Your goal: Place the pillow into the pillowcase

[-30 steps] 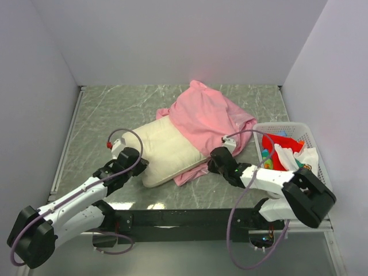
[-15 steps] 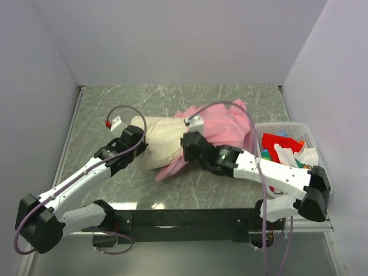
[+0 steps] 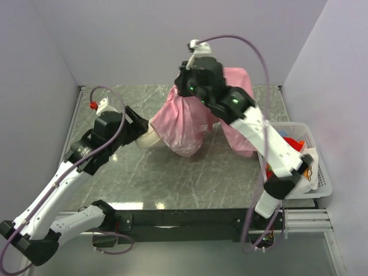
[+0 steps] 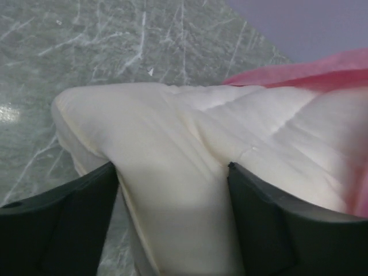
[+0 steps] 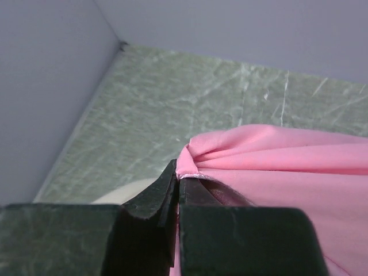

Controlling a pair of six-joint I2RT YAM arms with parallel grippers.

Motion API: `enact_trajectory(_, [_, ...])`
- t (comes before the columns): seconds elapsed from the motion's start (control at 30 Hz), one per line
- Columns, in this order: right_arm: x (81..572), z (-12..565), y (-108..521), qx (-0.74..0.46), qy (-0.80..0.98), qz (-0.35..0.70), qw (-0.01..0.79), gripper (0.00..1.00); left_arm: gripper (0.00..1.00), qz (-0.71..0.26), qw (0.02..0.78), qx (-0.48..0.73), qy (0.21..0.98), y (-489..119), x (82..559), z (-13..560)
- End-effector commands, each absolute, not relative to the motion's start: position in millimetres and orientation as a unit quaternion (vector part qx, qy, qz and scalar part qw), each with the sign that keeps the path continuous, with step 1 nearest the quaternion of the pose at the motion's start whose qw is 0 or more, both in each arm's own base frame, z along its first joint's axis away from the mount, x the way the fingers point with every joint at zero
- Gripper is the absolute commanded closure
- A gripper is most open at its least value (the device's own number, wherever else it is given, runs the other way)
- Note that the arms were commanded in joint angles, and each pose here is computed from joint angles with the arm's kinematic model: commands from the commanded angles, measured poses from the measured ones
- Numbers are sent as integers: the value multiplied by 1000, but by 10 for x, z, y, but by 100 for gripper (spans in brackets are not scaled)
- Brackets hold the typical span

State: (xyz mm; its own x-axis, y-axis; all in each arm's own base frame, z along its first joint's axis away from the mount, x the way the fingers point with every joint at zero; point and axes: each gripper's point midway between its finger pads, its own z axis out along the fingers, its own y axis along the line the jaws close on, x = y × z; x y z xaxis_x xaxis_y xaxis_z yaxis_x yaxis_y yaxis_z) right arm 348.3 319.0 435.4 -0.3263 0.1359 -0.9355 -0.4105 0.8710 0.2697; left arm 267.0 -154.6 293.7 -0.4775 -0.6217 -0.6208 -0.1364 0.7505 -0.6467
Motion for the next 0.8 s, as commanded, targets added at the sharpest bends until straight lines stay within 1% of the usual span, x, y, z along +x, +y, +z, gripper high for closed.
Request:
enact_trajectory(0.0, [3973, 3370, 3731, -124, 829, 237, 491, 100, 11, -296, 453, -190, 819, -1562, 2939, 3067])
enact_trajectory(0.03, [4058, 3201, 3786, -122, 837, 234, 479, 100, 11, -290, 460, -204, 814, -1408, 3030, 3068])
enact_trajectory(0.07, [4196, 2815, 3889, -125, 854, 230, 449, 100, 4, -292, 457, -205, 815, -1370, 3049, 3059])
enact_trajectory(0.1, [4274, 2753, 3949, -125, 855, 234, 446, 100, 3, -287, 463, -208, 812, -1309, 3081, 3096])
enact_trajectory(0.13, [4369, 2432, 4025, -127, 867, 223, 427, 100, 2, -267, 463, -214, 818, -1207, 3096, 3046])
enact_trajectory(0.2, [4491, 2356, 4090, -125, 867, 229, 423, 100, 1, -208, 482, -248, 815, -956, 3136, 2950])
enact_trajectory(0.23, [4557, 2162, 4126, -125, 875, 226, 410, 100, 1, -188, 485, -271, 810, -838, 3105, 2911])
enact_trajectory(0.27, [4589, 2199, 4172, -124, 871, 242, 409, 100, 1, -169, 484, -283, 811, -749, 3091, 2752])
enact_trajectory(0.3, [4649, 2148, 4157, -119, 872, 243, 407, 100, 1, -156, 493, -300, 802, -632, 3109, 2717])
enact_trajectory(0.47, [4807, 1902, 4155, -115, 874, 260, 394, 100, 1, -148, 475, -341, 797, -490, 3128, 2333])
enact_trajectory(0.53, [4849, 1793, 4160, -119, 875, 268, 385, 100, 1, -165, 489, -332, 790, -519, 3168, 2328])
enact_trajectory(0.57, [4856, 1753, 4178, -124, 875, 269, 384, 100, 1, -173, 486, -324, 793, -552, 3185, 2230])
enact_trajectory(0.6, [4868, 1731, 4185, -128, 874, 269, 384, 99, 1, -195, 498, -314, 784, -609, 3274, 2291])
enact_trajectory(0.7, [4893, 1578, 4190, -143, 878, 260, 377, 97, 1, -216, 457, -298, 810, -800, 3400, 2061])
enact_trajectory(0.73, [4900, 1502, 4185, -146, 880, 254, 373, 96, 1, -201, 436, -307, 822, -794, 3461, 1884])
enact_trajectory(0.77, [4905, 1443, 4156, -152, 883, 248, 370, 96, 1, -193, 431, -312, 824, -785, 3513, 1851])
